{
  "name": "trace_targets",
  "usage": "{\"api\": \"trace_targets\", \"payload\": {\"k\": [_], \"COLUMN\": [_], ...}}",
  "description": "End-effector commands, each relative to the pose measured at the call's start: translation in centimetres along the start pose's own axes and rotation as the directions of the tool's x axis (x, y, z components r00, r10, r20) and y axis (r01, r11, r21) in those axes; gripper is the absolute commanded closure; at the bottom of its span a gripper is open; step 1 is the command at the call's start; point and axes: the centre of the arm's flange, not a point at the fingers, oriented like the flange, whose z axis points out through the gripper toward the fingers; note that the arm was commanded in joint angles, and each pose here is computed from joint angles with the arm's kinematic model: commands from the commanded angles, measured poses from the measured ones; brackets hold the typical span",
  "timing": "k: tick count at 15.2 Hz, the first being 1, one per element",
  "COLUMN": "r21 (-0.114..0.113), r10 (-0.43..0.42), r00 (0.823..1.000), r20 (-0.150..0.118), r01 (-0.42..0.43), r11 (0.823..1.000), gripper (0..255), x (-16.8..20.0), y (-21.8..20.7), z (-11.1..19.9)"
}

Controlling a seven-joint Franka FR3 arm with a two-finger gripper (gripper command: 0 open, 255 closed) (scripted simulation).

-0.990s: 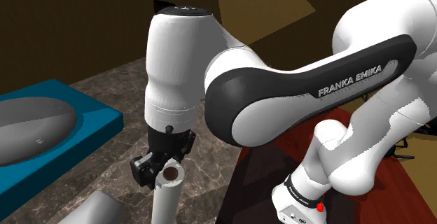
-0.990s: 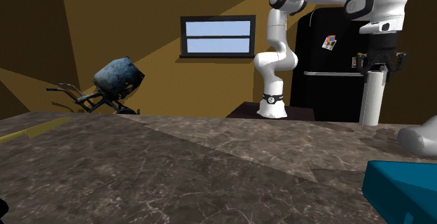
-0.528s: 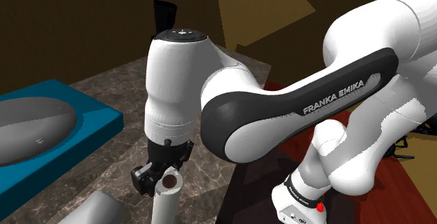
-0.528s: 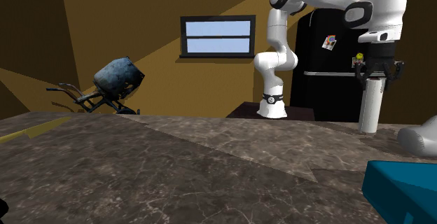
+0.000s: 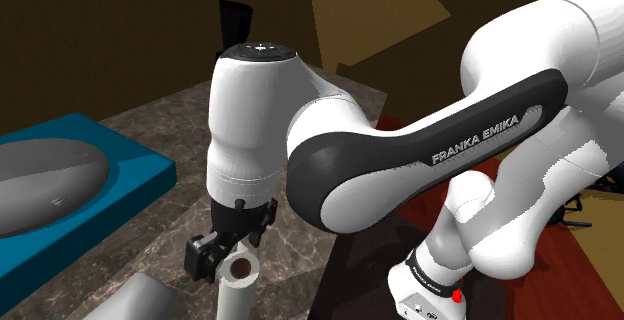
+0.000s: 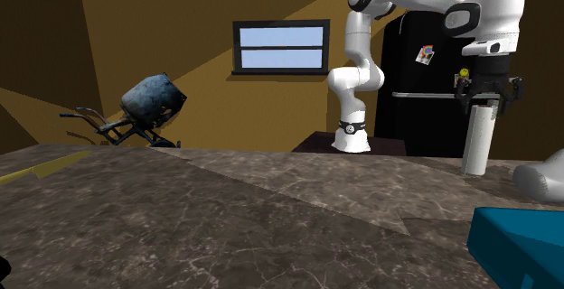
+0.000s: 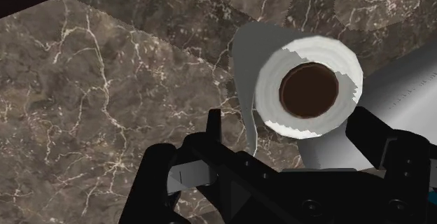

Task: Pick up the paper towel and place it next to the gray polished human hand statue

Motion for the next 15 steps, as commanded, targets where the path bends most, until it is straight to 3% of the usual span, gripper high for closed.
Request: {"api": "trace_targets", "payload": {"k": [1,3,7,15], "r21": [0.000,0.000,0.000,0.000], "r10": [0.000,0.000,0.000,0.000], "r00": [1.000,1.000,1.000,1.000], "r20": [0.000,0.000,0.000,0.000], "r01": [0.000,0.000,0.000,0.000], "r11": [1.000,1.000,1.000,1.000], "gripper": [0,0,0,0], "x": [0.0,0.0,0.0,0.0], "y": [0.0,0.0,0.0,0.0], "z": [0.0,0.0,-5.0,-5.0]}}
